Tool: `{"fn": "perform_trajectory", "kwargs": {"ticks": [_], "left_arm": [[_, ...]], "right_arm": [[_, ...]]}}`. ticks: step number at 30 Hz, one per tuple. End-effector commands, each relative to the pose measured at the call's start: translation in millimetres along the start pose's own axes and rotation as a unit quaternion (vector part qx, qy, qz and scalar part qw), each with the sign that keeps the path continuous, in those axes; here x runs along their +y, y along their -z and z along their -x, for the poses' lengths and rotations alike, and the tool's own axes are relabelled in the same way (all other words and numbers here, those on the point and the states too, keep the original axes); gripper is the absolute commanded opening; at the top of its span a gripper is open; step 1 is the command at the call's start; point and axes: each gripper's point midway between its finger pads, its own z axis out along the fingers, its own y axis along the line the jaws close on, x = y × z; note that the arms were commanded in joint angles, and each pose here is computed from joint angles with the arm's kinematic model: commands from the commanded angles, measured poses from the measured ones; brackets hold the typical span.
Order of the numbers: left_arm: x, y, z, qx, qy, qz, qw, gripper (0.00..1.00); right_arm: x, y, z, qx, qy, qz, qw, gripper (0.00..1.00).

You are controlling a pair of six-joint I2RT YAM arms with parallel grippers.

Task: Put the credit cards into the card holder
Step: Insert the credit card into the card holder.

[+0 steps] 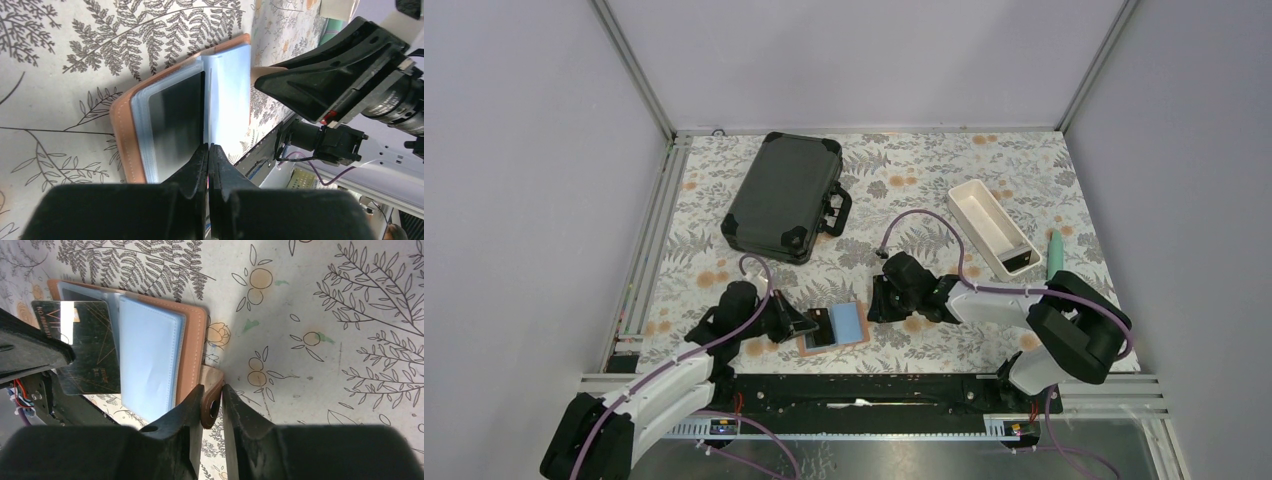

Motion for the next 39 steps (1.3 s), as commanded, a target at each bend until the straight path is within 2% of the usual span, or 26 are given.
{"fn": "perform_trajectory", "kwargs": {"ticks": [1, 9, 15, 39], "left_arm": [[-22, 1, 9, -0.016, -0.013, -0.05, 0.999, 0.0], [-24, 3, 10, -0.02, -0.012, -0.057, 0.998, 0.0], [-13, 2, 8, -0.016, -0.011, -0.04, 0.999, 0.0], [-17, -3, 4, -0.001, -0.009, -0.067, 0.998, 0.0]], "right_arm": [[5, -3, 10, -0.013, -0.001, -0.008, 1.0, 0.24], [0, -2, 10, -0.013, -0.002, -0.021, 1.0, 0.17], [-1, -1, 10, -0.015, -0.002, -0.024, 1.0, 0.16], [-2, -2, 10, -0.012, -0.005, -0.028, 1.0, 0.11]]}}
